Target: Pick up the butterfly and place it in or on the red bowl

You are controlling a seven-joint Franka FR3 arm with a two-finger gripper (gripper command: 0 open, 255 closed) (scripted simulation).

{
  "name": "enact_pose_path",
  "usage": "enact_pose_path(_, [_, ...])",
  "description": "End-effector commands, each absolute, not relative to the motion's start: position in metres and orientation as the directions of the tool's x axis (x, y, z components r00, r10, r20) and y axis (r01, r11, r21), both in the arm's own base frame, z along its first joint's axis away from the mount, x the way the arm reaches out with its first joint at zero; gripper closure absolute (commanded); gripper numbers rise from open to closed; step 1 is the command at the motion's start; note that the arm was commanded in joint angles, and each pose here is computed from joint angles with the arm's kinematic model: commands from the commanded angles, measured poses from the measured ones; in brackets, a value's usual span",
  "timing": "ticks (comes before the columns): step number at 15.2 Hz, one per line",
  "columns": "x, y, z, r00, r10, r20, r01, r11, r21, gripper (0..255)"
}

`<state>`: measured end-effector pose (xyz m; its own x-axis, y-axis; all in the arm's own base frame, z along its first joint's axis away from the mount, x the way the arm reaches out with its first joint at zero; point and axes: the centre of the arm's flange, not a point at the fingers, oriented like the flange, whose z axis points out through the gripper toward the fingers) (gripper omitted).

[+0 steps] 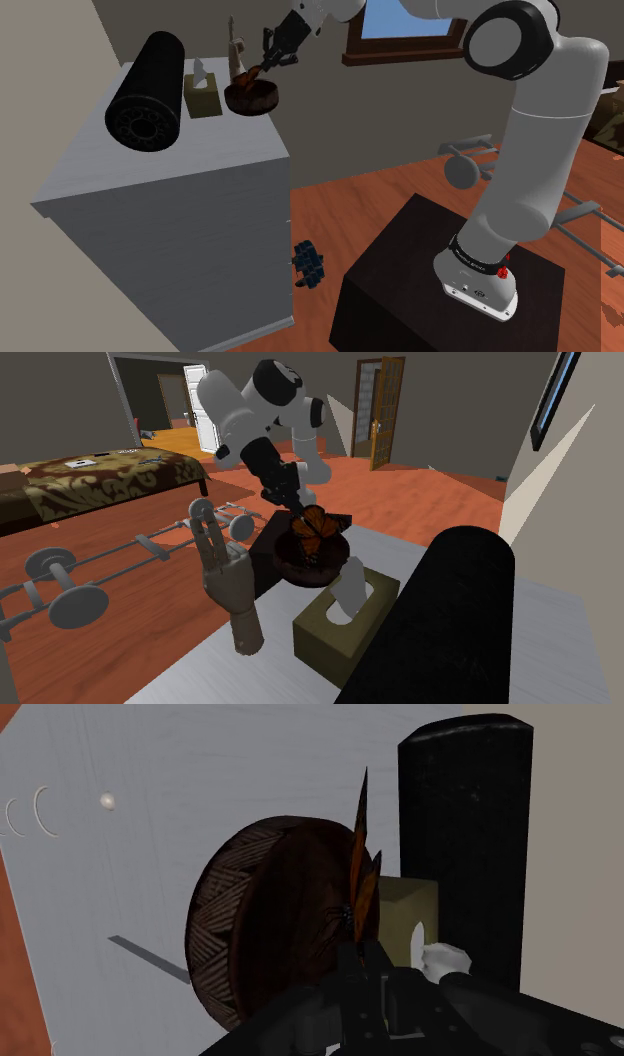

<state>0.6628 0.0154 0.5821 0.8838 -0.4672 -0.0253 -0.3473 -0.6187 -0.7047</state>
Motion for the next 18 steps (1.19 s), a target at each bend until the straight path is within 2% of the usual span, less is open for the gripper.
enact_pose_path(1, [0.663,0.015,0.571,0.884,-0.467,-0.025,-0.348,-0.619,-0.704,255])
enact_pose_path(10, [0.663,0.015,0.566,0.884,-0.467,-0.025,-0.348,-0.619,-0.704,255])
enact_pose_path(11, [0.663,0.015,0.566,0.884,-0.467,-0.025,-0.348,-0.619,-0.704,0])
enact_pose_path(16, [0.663,0.015,0.566,0.884,-0.467,-0.025,-0.348,-0.619,-0.704,0])
enact_pose_path(18, [0.655,-0.001,0.585,0.884,-0.467,-0.025,-0.348,-0.619,-0.704,0])
